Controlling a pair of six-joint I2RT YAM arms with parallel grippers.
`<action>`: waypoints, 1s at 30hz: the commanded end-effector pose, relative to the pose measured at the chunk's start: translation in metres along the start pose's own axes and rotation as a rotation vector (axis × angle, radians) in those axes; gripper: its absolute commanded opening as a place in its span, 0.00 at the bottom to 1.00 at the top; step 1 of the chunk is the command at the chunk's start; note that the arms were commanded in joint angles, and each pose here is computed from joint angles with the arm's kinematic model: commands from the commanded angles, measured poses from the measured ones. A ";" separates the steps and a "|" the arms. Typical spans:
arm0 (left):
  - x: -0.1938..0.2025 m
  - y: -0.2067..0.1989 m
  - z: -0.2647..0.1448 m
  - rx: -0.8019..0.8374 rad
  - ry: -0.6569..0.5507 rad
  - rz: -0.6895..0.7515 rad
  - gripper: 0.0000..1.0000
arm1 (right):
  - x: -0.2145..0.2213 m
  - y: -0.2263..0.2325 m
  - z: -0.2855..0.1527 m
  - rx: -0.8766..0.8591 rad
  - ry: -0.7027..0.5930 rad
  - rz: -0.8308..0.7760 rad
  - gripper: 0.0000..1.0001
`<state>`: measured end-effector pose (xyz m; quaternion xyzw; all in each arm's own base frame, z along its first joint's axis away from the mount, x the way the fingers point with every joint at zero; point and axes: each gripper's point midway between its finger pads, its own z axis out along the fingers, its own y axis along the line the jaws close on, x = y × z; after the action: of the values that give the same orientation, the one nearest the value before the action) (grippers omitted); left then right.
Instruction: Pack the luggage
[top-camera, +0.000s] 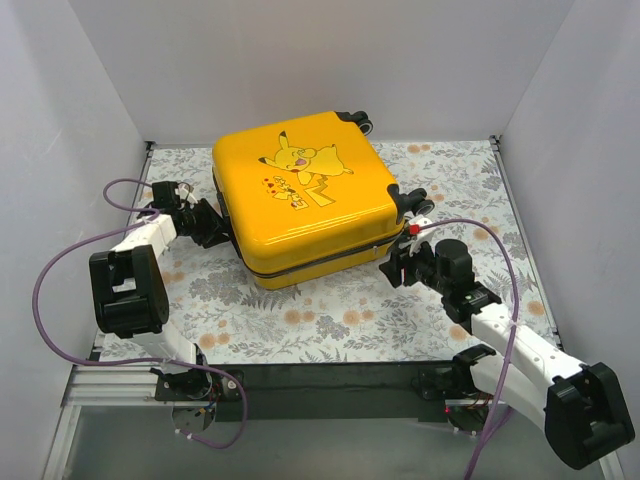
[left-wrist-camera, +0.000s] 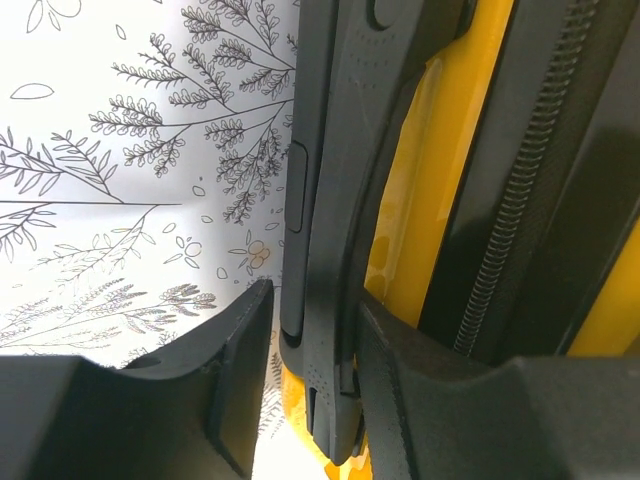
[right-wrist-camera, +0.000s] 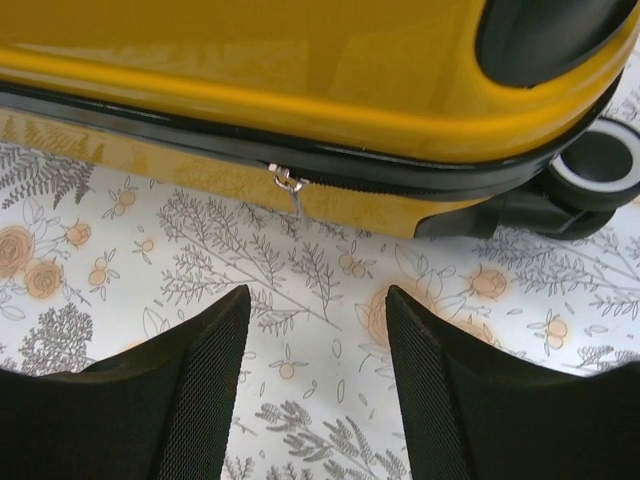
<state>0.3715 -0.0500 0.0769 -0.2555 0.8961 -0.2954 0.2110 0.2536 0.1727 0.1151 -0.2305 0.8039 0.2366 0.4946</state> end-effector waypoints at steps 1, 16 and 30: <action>0.008 0.024 0.015 -0.110 -0.003 -0.024 0.34 | -0.040 0.004 0.007 -0.032 -0.188 -0.043 0.62; 0.017 0.024 0.018 -0.098 0.027 -0.055 0.32 | -0.046 0.008 0.025 -0.014 -0.296 -0.137 0.52; 0.021 0.028 0.023 -0.103 0.046 -0.068 0.28 | -0.052 0.005 0.048 -0.007 -0.293 -0.169 0.43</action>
<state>0.3737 -0.0524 0.0758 -0.2694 0.8899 -0.3019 0.2104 0.2884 0.2029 0.1055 -0.2701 0.7409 0.2230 0.5730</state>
